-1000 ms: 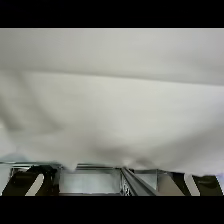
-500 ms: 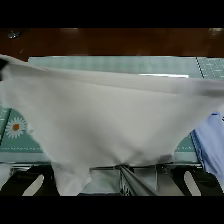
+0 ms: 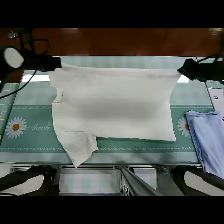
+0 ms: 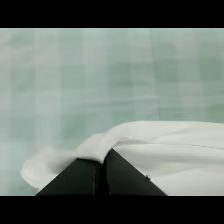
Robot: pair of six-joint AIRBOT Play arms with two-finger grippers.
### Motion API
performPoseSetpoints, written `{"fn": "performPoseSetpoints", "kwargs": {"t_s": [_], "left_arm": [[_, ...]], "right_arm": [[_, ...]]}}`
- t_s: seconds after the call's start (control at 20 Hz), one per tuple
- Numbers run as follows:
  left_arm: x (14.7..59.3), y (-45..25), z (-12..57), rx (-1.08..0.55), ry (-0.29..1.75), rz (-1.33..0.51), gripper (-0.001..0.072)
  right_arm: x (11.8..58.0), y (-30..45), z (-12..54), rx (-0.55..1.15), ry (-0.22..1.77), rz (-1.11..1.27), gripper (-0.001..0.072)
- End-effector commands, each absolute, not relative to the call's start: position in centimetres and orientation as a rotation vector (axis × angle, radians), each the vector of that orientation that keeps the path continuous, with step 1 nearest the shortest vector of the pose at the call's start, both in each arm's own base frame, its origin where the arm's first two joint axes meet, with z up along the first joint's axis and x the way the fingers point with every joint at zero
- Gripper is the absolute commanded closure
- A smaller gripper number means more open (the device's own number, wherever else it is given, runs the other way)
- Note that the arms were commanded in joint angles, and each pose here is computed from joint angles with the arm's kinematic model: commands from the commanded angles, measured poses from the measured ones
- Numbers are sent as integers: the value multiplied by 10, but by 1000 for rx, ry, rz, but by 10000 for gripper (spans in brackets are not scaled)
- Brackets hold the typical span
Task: Fold the shirts.
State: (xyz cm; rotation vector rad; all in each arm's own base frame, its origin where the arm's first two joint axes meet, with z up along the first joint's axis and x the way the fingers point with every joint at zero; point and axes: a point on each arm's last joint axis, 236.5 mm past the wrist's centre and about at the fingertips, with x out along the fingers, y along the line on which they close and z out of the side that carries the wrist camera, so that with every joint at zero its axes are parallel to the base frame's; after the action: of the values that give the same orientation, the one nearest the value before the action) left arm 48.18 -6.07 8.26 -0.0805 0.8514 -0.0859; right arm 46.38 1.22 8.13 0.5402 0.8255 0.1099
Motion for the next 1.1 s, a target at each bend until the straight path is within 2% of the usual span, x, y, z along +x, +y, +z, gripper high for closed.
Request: {"fn": "performPoseSetpoints", "kwargs": {"t_s": [0.0, 0.15, 0.25, 0.35, 0.55, 0.85, 0.9, 0.95, 1.0, 1.05], "left_arm": [[513, -68, 30, -267, 875, -17, 668], [511, -74, 7, -303, 936, -19, 668], [502, -74, 1, -295, 983, -19, 667], [483, -66, 1, -231, 1071, -40, 667], [416, -59, -32, -80, 1356, -123, 667], [374, -54, -84, -82, 1520, -110, 667], [372, -52, -85, -88, 1531, -104, 663], [369, -50, -83, -98, 1549, -95, 437], [366, -48, -77, -99, 1573, -93, 3], [361, -43, -69, -100, 1605, -91, 5]], "right_arm": [[522, 11, 31, 654, 875, 109, 696], [539, 20, 14, 670, 966, 162, 696], [534, 27, 10, 664, 1020, 197, 695], [515, 20, 7, 625, 1086, 222, 695], [450, -4, -37, 449, 1370, 186, 695], [409, 12, -83, 541, 1491, 182, 695], [410, 15, -83, 561, 1488, 186, 608], [412, 21, -79, 596, 1482, 200, 265], [412, 28, -69, 630, 1477, 236, 89], [412, 29, -58, 651, 1470, 257, 88]]}}
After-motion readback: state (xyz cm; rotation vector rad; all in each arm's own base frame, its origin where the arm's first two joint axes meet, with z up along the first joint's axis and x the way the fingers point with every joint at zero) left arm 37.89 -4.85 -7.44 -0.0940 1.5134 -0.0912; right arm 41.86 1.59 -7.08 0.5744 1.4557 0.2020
